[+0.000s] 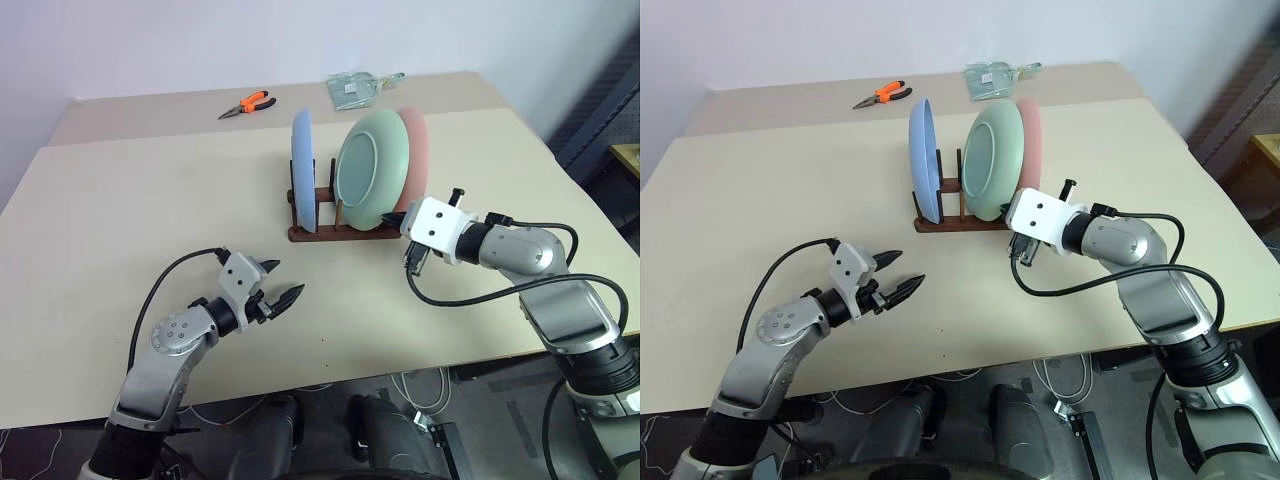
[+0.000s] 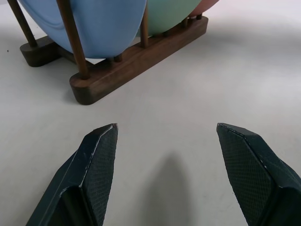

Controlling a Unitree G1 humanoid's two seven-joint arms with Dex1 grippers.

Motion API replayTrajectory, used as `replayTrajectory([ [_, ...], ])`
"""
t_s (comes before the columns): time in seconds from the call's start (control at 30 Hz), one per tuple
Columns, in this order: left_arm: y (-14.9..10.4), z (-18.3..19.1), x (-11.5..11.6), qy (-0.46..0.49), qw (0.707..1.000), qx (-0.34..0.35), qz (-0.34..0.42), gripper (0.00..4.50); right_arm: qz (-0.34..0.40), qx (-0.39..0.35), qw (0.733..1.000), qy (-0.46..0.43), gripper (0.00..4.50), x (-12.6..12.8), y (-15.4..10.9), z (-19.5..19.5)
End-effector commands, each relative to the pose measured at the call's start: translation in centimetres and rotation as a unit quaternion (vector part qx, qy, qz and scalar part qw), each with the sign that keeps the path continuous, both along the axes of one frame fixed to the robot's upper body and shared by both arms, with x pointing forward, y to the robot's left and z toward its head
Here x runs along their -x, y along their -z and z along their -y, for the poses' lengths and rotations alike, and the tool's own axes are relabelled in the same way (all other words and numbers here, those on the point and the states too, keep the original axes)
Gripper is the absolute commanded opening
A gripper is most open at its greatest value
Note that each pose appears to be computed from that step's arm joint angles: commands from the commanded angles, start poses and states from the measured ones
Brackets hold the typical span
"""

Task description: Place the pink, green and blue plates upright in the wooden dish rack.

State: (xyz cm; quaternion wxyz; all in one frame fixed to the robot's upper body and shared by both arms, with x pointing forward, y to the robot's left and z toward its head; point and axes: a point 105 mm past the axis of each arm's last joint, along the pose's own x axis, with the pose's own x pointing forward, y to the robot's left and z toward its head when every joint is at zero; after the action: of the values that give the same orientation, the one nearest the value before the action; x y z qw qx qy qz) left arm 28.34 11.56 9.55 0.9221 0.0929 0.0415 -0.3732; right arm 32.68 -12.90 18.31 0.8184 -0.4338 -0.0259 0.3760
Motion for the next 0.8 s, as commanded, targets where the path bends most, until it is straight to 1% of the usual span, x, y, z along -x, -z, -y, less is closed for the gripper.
replayTrajectory([
  [0.03, -1.0, 0.0, 0.3, 0.002, 1.000, -0.001, 0.021, 3.46, 0.015, 0.010, 1.000, -0.002, 0.02, 0.2, -0.7, 0.4],
  [0.33, -1.0, 0.3, 0.1, 0.007, 1.000, -0.001, 0.021, 3.46, 0.020, 0.025, 0.999, 0.009, 0.02, -0.1, -0.4, 0.9],
  [0.57, -1.0, 0.4, 0.1, 0.006, 1.000, -0.001, 0.022, 3.46, 0.050, 0.019, 0.999, 0.004, 0.02, -1.1, -1.4, -0.1],
  [0.8, -0.9, 0.2, 0.1, 0.001, 1.000, -0.001, 0.022, 3.46, 0.056, 0.005, 0.998, -0.030, 0.02, -0.4, -2.3, -1.7],
])
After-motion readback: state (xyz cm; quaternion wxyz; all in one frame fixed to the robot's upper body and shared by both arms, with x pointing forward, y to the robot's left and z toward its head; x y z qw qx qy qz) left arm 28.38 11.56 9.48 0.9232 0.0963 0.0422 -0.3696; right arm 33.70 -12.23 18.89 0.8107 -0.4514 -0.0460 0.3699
